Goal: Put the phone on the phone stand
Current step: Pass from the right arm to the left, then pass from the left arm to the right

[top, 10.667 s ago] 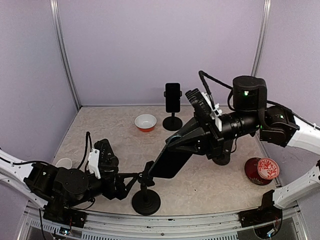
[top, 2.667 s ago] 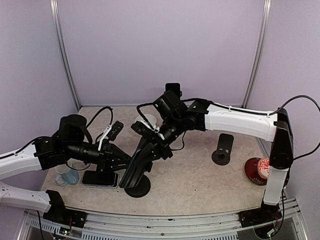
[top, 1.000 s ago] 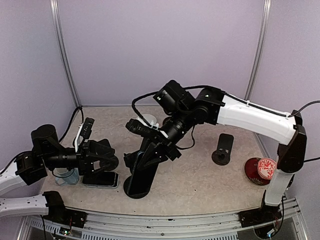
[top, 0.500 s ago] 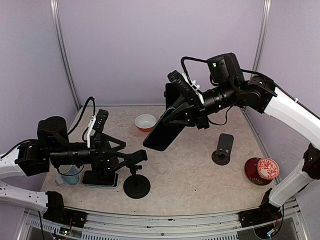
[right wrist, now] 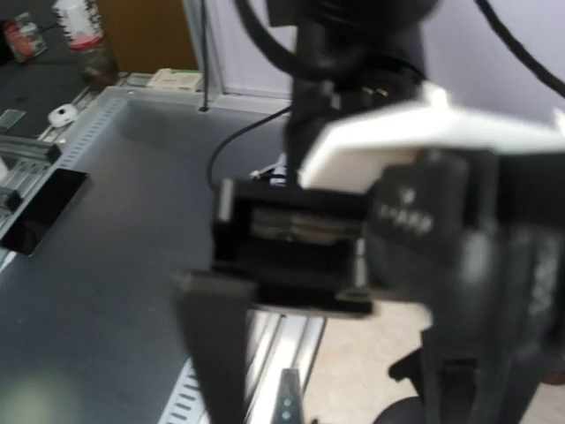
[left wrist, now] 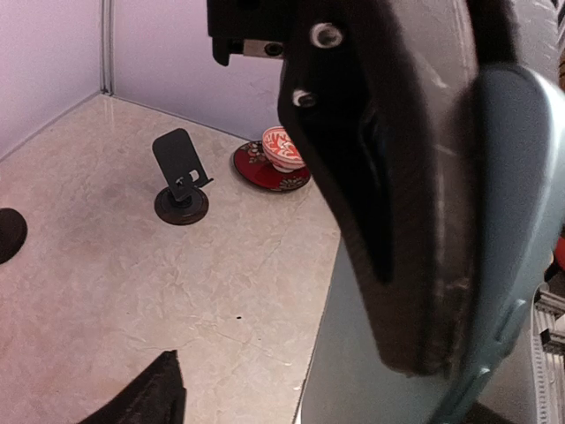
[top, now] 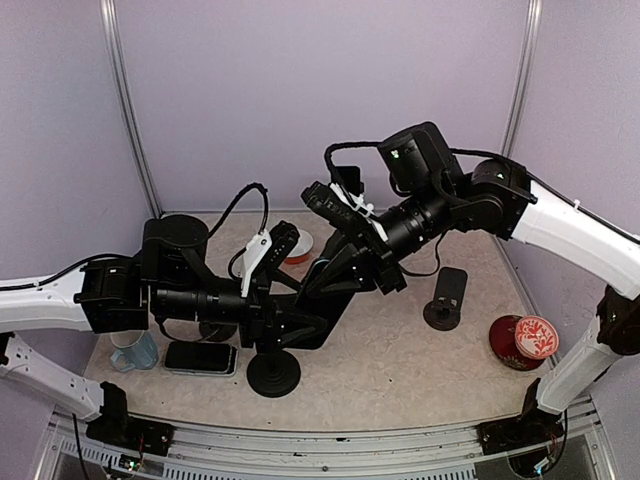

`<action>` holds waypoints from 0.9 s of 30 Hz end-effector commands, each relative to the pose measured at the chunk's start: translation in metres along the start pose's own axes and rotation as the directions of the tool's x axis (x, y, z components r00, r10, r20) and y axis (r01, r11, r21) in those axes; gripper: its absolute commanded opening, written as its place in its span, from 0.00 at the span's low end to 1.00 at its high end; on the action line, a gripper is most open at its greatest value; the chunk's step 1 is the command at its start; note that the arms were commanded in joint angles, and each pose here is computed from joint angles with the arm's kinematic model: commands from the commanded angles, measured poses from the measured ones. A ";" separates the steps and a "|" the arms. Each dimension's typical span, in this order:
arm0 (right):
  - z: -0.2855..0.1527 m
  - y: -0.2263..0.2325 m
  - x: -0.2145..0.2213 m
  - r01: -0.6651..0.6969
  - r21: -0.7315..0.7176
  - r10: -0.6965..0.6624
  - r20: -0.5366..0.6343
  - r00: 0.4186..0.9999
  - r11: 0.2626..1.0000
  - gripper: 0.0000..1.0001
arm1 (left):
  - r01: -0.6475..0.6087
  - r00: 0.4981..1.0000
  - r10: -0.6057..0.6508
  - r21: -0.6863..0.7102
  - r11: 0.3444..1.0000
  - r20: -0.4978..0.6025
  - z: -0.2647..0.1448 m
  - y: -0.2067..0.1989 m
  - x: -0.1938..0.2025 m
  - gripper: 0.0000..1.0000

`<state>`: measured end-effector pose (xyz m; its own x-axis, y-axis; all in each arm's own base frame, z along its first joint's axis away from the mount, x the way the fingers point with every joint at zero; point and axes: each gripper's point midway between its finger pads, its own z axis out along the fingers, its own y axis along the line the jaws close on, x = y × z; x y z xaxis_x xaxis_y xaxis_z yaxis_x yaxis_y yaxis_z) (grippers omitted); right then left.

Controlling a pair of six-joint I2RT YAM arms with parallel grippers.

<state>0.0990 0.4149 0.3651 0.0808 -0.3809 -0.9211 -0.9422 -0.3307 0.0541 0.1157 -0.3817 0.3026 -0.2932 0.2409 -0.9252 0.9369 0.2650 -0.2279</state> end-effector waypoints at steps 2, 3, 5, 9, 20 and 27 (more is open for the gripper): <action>-0.020 0.021 -0.031 0.091 -0.014 -0.090 0.091 0.992 0.996 0.00 | -0.043 0.998 0.041 0.069 0.997 0.041 -0.004 -0.016 -0.016 0.41; -0.022 0.023 -0.033 0.098 -0.014 -0.097 0.101 0.990 0.995 0.00 | -0.042 0.998 0.039 0.070 0.997 0.041 -0.004 -0.016 -0.015 0.27; -0.024 0.026 -0.037 0.108 -0.018 -0.105 0.119 0.987 0.994 0.00 | -0.040 0.998 0.036 0.074 0.996 0.048 -0.005 -0.017 -0.015 0.01; -0.025 0.025 -0.045 0.094 -0.012 -0.091 0.166 0.982 0.995 0.22 | -0.044 0.995 0.036 0.096 0.994 0.088 -0.012 -0.023 -0.020 0.00; -0.047 0.029 -0.065 0.070 0.095 -0.104 0.431 0.896 0.993 0.69 | -0.075 0.951 0.035 0.120 0.990 0.306 -0.045 -0.032 -0.044 0.00; -0.034 0.013 -0.068 0.013 0.061 -0.041 0.486 0.873 0.998 0.68 | -0.069 0.959 0.022 0.158 0.985 0.283 -0.031 -0.038 -0.037 0.00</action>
<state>0.0886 0.3978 0.4259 -0.0130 0.0188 -0.9997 -0.9621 -0.2724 0.0073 0.0918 -0.3653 0.3329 -0.2240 0.0587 -0.9728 0.9656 0.1490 -0.2133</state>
